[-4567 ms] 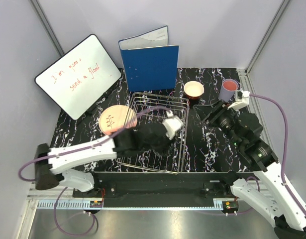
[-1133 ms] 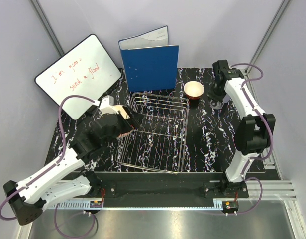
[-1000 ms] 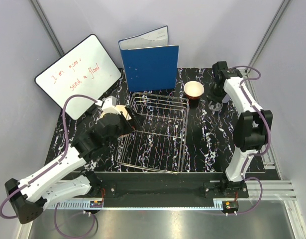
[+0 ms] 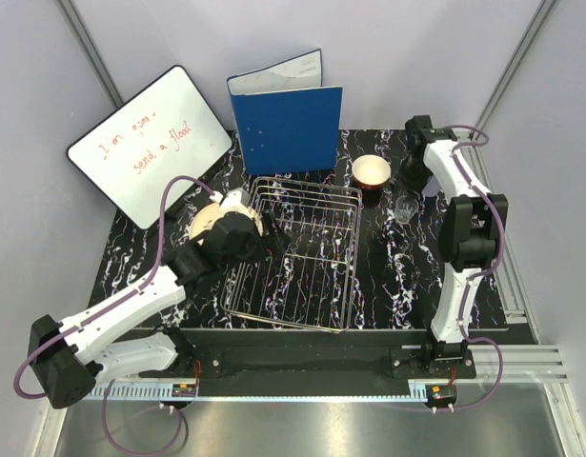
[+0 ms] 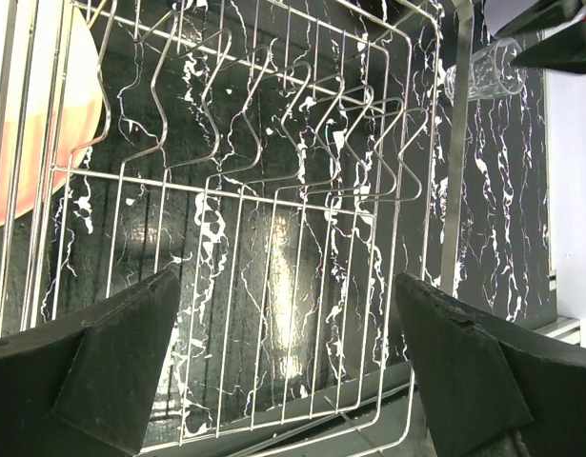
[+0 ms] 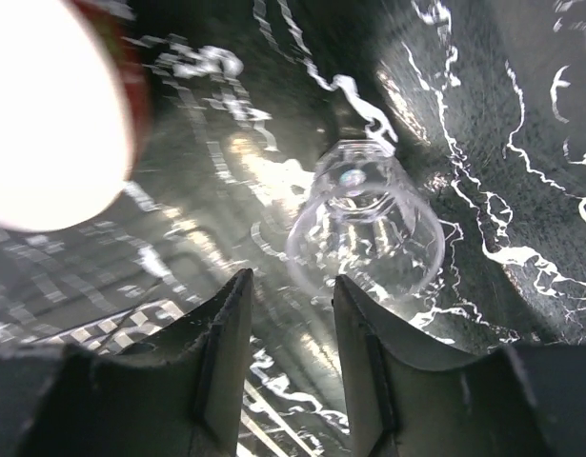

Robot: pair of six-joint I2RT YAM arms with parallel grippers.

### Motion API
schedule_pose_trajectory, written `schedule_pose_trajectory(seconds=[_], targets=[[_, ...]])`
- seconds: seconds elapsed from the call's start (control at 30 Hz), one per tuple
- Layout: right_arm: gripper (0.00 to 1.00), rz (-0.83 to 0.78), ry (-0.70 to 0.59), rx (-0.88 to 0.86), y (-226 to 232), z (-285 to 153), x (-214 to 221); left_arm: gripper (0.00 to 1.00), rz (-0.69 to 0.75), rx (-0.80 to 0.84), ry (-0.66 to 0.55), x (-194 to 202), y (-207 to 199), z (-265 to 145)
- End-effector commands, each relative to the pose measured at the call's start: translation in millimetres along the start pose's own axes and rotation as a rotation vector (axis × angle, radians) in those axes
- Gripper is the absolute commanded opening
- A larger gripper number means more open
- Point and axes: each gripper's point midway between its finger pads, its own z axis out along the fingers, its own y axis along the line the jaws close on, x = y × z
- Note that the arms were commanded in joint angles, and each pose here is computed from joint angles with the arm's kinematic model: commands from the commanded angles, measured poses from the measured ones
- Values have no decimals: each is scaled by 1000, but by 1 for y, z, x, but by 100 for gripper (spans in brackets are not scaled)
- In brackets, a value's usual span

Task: Unload the mixed dishes from the dish rack
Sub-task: Place the cup at the center of the board, then reset both arms

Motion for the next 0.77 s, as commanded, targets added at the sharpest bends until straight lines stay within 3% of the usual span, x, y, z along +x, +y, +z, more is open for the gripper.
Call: schedule_pose_trajectory(seconds=[0.0,0.17,0.23,0.27,0.33,0.37,0.43,0.47,0.57,0.73], targets=[[47,32,-195,-181,24,-90,-43,99,9,60,-39,-18,-20,-8],[47,-7,-316,-404,47,-183,-49,99,55,23,-48,-22,-14,-9],[49,-101,-443,-582,67,-238,-33,99,83,-10,-47,-22,-7,-9],[50,-143,-431,-593,67,-223,-12,99,90,-25,-43,-21,-4,-8],[59,-241,-622,-801,83,-286,15,99,110,-61,-36,-18,4,-6],[62,-277,-594,-796,78,-258,39,99,115,-68,-33,-17,6,-7],[70,-294,-702,-914,73,-288,58,99,135,-90,-13,-12,11,-5],[72,-312,-665,-889,66,-261,74,99,142,-106,-4,-11,15,-5],[78,-323,-655,-856,51,-237,96,99,168,-131,11,-7,19,-3],[82,-349,-646,-874,39,-225,124,99,211,-145,4,-9,20,-5]])
